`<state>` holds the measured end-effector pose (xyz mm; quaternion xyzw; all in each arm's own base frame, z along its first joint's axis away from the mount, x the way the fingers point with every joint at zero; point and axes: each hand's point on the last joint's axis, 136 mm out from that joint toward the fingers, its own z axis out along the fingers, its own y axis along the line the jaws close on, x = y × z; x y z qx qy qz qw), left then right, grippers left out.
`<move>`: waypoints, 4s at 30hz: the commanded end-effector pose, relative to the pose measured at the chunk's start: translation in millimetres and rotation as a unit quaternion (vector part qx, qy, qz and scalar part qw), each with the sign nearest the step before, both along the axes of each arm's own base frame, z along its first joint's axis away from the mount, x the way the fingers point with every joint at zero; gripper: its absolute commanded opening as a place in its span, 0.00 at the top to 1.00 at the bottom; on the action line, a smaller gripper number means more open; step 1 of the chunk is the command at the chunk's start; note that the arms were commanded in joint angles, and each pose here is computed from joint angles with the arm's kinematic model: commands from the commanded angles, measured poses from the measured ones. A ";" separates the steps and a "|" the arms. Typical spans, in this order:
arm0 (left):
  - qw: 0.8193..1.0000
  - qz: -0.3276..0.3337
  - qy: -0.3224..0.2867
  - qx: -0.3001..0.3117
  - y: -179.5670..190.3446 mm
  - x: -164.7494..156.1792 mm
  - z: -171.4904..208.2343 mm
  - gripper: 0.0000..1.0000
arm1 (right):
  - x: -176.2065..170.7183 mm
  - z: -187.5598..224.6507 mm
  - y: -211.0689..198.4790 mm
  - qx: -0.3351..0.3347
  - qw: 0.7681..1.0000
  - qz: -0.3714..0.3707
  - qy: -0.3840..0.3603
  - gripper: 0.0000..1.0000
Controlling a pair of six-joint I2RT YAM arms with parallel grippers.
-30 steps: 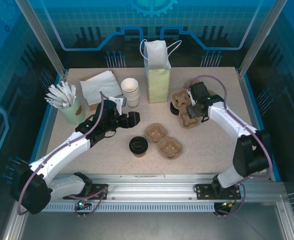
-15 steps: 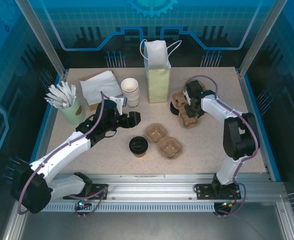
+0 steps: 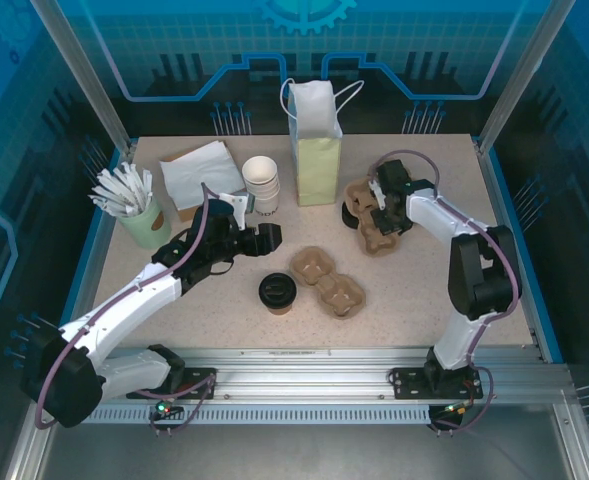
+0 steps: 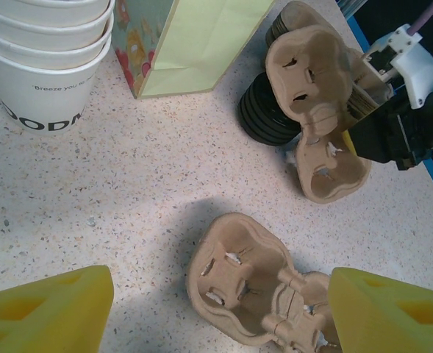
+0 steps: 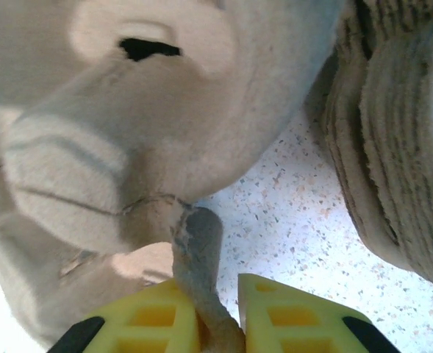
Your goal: Pack the takeout coffee
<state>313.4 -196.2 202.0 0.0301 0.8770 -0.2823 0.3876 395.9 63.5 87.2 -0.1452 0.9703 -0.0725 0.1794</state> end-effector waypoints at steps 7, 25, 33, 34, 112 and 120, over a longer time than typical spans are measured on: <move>1.000 -0.008 -0.023 -0.017 -2.5 1.9 15.2 0.22 | -22.2 54.2 -8.2 0.036 0.999 -0.003 -0.035 0.85; 0.998 -0.022 -0.015 -0.048 -12.7 1.5 17.9 0.22 | 33.2 120.6 -77.9 0.166 0.980 -0.075 -0.080 0.83; 0.998 -0.024 -0.011 -0.051 -14.7 0.9 16.8 0.22 | 49.4 118.3 -96.6 0.168 0.983 -0.060 -0.042 0.82; 0.998 -0.025 -0.010 -0.051 -15.0 0.5 15.8 0.22 | 51.0 118.8 -98.2 0.165 0.984 -0.052 -0.041 0.82; 0.999 -0.016 -0.023 -0.018 -5.4 -4.1 30.7 0.20 | 188.7 205.1 144.5 0.194 0.943 0.011 -0.269 0.52; 1.000 -0.015 -0.022 -0.014 -3.3 -6.9 27.1 0.20 | 203.8 191.1 148.9 0.193 0.943 0.007 -0.270 0.67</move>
